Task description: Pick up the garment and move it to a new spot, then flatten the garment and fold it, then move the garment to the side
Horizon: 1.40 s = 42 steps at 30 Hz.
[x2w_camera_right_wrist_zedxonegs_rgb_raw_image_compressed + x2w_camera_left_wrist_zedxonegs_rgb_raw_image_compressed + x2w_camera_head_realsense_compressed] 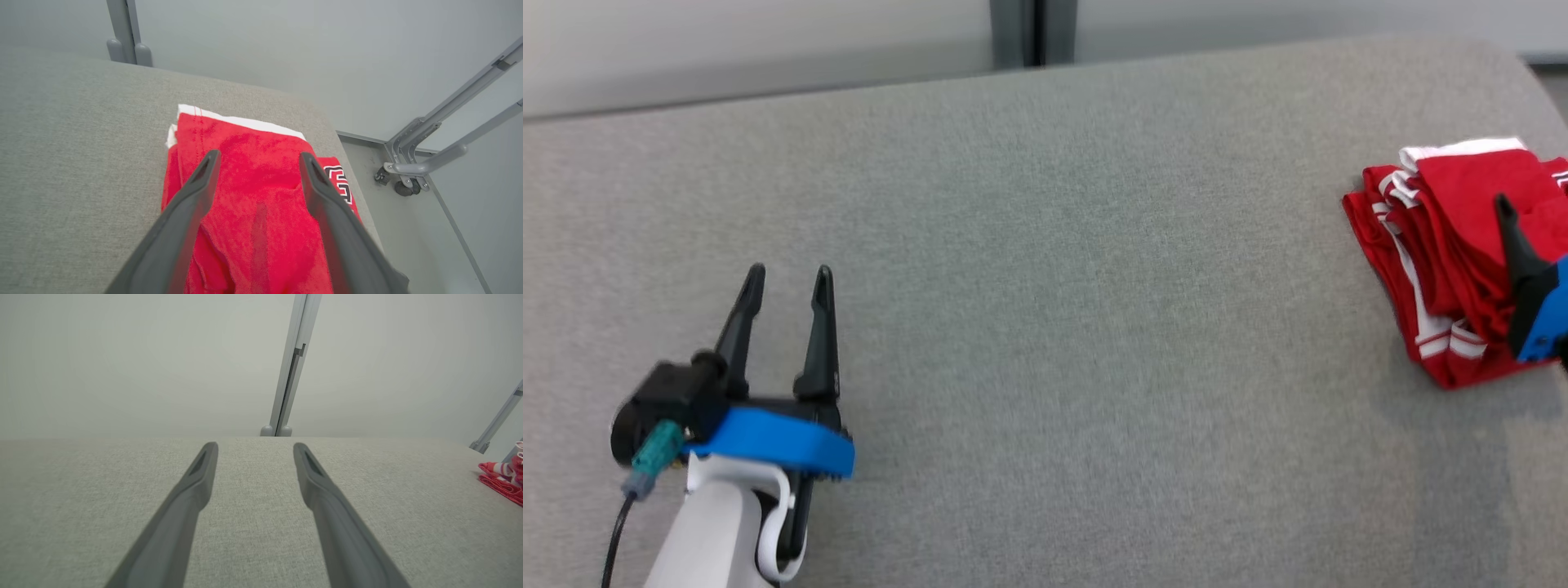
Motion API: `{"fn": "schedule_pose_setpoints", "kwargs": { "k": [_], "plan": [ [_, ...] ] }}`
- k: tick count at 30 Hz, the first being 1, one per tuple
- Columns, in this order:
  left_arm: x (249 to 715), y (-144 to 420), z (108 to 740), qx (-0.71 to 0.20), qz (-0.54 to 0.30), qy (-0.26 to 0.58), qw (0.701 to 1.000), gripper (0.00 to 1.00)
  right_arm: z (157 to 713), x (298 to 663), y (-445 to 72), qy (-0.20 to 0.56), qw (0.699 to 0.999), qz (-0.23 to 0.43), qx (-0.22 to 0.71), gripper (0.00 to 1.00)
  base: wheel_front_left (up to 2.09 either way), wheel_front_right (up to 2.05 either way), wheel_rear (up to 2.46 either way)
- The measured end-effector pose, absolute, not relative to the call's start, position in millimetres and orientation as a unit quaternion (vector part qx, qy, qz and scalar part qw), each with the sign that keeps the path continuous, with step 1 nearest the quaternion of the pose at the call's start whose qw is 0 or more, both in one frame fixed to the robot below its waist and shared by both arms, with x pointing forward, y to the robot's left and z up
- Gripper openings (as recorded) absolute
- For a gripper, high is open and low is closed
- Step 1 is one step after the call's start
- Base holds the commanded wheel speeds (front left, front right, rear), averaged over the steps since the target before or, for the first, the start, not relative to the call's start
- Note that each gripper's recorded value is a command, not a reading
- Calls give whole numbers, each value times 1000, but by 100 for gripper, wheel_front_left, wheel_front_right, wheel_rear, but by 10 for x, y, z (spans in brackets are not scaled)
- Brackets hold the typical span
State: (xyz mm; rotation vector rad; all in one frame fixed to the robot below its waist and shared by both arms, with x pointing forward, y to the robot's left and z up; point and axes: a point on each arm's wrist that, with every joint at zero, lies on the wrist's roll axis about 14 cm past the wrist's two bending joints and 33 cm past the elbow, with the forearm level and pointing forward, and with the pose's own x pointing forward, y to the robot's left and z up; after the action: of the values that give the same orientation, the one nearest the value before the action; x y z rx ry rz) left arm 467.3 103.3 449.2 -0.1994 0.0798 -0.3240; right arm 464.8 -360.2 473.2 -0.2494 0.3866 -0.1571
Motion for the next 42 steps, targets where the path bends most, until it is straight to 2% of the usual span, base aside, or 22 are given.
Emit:
{"fn": "schedule_pose_setpoints", "kwargs": {
  "k": [3, 9, 14, 21, 42],
  "plan": [
    [4439, 1242, 4632, -98, -130, 30, 986, 100, 5071, 4479, -3306, 91, 991, -70, -69, 100, 0, 0, 0],
    [4133, 1465, 4778, -100, -96, 14, 990, 100, 5166, 4062, -2761, 33, 998, -44, -6, 100, 0, 0, 0],
    [3932, 1585, 4741, -106, -74, 19, 991, 100, 5153, 3858, -2397, 27, 999, -15, 18, 100, 0, 0, 0],
    [3734, 1742, 4702, -109, -46, 23, 993, 100, 5206, 3789, -2085, 12, 999, 15, 33, 100, 0, 0, 0],
    [3616, 1819, 4615, -112, -29, 33, 993, 100, 5070, 3700, -1988, 23, 998, 20, 59, 100, 0, 0, 0]
  ]
}}
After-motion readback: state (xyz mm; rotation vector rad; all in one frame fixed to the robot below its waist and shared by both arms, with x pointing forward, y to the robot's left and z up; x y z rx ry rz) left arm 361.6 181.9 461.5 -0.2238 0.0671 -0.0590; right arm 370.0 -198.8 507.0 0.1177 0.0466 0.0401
